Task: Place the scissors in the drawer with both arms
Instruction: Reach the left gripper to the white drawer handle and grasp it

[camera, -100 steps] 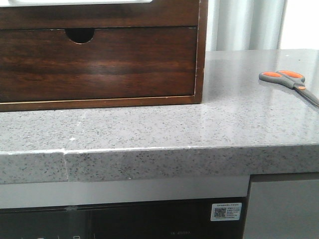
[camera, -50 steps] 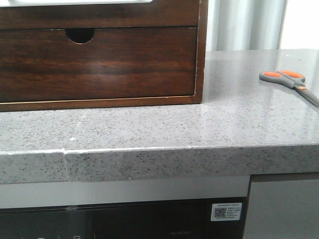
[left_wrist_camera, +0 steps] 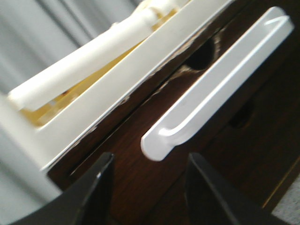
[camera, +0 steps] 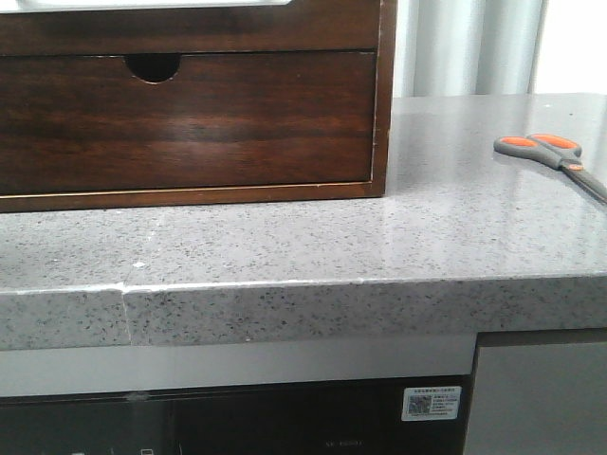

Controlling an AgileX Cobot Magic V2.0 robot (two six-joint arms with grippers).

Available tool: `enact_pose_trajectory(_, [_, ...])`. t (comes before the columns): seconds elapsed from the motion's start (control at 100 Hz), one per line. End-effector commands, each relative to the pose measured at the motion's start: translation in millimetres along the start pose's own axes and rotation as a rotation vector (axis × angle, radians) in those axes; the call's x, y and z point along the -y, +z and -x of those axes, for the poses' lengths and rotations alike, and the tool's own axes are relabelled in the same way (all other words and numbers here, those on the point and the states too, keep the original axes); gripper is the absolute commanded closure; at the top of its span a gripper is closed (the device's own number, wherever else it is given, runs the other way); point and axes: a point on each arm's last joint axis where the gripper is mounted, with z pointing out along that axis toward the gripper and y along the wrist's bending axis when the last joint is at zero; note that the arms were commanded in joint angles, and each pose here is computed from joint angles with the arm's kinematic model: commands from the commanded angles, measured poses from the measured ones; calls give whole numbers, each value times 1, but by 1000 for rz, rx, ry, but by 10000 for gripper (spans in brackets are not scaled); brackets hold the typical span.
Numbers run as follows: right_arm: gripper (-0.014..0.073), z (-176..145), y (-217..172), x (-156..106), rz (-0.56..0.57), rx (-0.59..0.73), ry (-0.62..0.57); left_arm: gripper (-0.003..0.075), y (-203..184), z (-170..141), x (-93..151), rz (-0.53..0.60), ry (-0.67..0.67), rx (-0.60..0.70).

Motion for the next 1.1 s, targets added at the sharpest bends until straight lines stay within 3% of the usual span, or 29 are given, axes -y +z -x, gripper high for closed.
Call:
enact_pose_trajectory(0.0, [701,9,0,1,-8,65,-4,413,14,23,-3,-53,42,167])
enact_pose_trajectory(0.18, [701,0,5,2,-15,60,-1,413,41,25,-1,-141,151,163])
enact_pose_trajectory(0.44, [701,1,6,3,-18,80,0,413,66,22,-5,-165,306,149])
enact_pose_trajectory(1.09, [701,1,6,3,-19,86,0,414,95,8,-2,-229,370,101])
